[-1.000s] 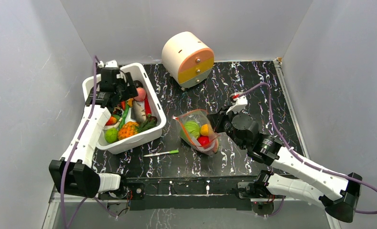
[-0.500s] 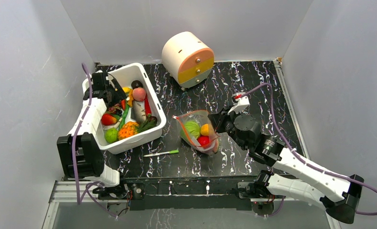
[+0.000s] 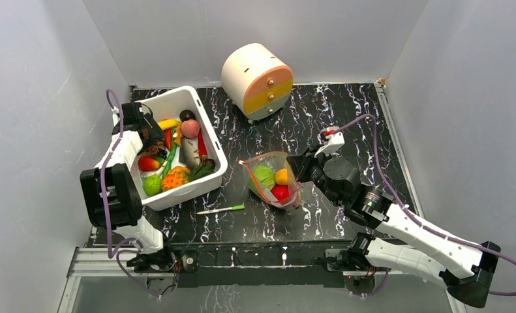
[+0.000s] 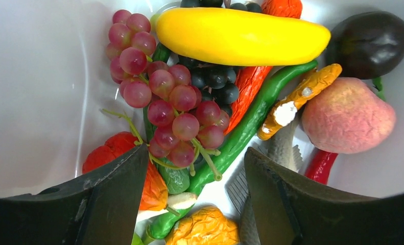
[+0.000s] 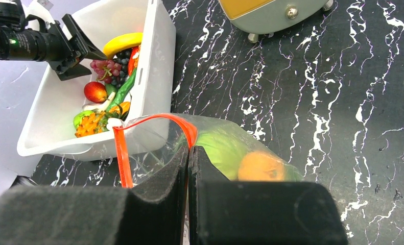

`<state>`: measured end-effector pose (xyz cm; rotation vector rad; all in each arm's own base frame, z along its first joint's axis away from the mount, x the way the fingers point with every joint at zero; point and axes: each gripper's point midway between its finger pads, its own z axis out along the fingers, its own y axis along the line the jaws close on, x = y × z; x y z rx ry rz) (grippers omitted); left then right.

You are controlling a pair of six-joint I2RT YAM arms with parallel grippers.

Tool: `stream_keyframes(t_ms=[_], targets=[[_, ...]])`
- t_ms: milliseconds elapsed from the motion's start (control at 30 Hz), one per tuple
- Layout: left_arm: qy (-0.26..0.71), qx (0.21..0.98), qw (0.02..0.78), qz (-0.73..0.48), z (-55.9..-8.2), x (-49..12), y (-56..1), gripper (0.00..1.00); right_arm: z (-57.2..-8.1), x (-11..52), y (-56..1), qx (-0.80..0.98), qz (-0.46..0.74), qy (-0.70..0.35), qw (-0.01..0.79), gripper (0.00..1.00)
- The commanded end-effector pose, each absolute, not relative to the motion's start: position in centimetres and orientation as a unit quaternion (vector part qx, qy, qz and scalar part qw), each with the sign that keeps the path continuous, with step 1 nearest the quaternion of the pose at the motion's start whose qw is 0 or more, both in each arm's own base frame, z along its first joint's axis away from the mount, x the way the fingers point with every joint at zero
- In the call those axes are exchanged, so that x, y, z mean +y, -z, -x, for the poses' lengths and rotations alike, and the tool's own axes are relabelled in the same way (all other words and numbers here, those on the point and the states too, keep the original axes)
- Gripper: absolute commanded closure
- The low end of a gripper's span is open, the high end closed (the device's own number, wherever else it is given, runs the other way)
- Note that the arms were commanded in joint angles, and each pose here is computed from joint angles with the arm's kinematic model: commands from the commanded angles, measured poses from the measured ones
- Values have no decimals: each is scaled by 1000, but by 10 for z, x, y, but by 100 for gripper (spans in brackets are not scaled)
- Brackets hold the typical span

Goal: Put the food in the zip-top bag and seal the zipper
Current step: Pick up the fake fruit from the bin.

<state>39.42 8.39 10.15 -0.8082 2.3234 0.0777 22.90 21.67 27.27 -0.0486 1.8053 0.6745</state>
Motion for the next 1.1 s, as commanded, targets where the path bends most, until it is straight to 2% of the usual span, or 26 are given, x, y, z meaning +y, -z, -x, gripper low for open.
stream_keyframes(t_ms=[0,500,667,867,1000,1067], targets=[[-43,885,341,314,-400,96,-102,33,-229,212,-308,738,-3,-314,597,100],[-28,902,296,314,-403,96,-67,40,-229,213,-311,737,-5,-316,597,100],[-25,904,295,308,-403,95,-69,51,-229,212,-313,736,-4,-316,598,100],[-12,903,312,296,-401,90,-83,73,-228,210,-315,734,-5,-317,600,100],[-8,902,316,293,-398,88,-91,82,-228,210,-313,735,-6,-318,598,100],[-9,901,321,292,-397,88,-97,94,-227,211,-312,736,-6,-319,597,100]])
